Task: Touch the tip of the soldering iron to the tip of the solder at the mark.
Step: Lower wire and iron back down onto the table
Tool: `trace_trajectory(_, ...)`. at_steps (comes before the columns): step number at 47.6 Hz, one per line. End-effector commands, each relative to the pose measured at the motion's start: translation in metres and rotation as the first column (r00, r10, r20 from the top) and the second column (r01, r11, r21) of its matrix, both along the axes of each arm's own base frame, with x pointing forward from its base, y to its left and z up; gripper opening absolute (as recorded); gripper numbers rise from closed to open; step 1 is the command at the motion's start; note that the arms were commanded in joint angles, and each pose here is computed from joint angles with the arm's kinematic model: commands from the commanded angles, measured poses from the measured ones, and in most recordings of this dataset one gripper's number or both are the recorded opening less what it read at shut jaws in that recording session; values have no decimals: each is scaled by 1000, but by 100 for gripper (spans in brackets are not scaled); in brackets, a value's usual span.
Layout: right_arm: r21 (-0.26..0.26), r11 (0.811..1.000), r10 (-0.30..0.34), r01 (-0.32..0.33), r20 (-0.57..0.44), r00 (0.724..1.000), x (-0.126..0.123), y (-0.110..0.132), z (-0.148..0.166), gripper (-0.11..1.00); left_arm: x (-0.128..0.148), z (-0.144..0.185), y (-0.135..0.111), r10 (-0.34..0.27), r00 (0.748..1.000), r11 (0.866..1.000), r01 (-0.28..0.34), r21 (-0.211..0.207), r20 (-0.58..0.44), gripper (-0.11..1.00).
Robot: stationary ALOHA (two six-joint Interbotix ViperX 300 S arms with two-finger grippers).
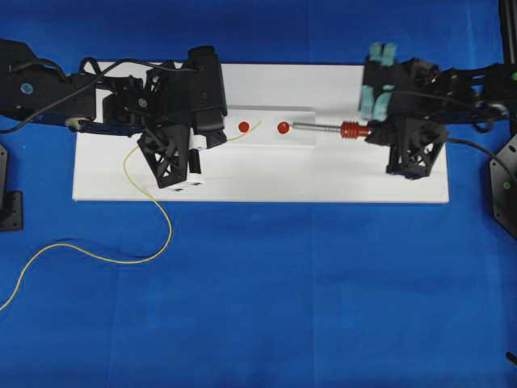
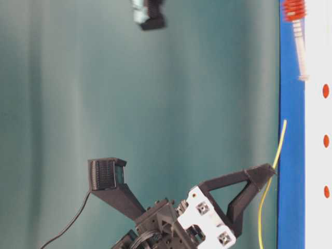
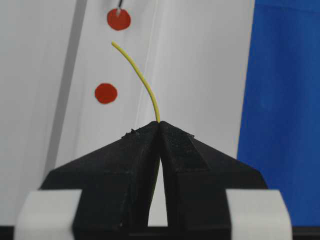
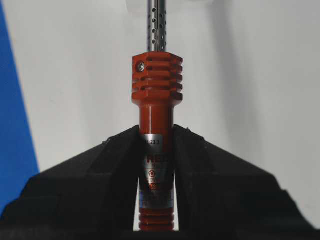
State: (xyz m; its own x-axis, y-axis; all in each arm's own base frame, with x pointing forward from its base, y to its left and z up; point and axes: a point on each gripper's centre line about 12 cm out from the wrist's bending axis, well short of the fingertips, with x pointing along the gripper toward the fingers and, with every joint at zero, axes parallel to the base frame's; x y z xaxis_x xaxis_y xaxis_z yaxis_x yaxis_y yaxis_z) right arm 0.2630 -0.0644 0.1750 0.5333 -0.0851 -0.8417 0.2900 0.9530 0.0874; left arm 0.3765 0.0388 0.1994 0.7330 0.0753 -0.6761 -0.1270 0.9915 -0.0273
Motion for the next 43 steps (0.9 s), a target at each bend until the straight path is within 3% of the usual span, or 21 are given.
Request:
trace_trajectory(1, -19, 1000, -1, 3, 72, 997, -5, 1, 18, 6, -2, 15, -2, -3, 999, 1000, 3, 4, 46, 2)
trace_trajectory(16, -16, 999, -41, 45, 197, 980, -42, 11, 37, 6, -9, 16, -8, -17, 997, 1000, 17, 6, 72, 2)
trace_trajectory(30, 12, 998, -56, 55, 245, 968, -39, 16, 39, 6, -19, 18, -18, -42, 991, 999, 42, 8, 124, 2)
trace_trajectory(36, 48, 999, -3, -12, 293, 956, -34, 39, 44, 6, -27, 19, -45, -104, 983, 994, 106, -5, 151, 2)
trace_trajectory(43, 67, 987, 114, -146, 351, 929, -28, 76, 49, 6, -43, 18, -84, -189, 959, 979, 200, -33, 210, 2)
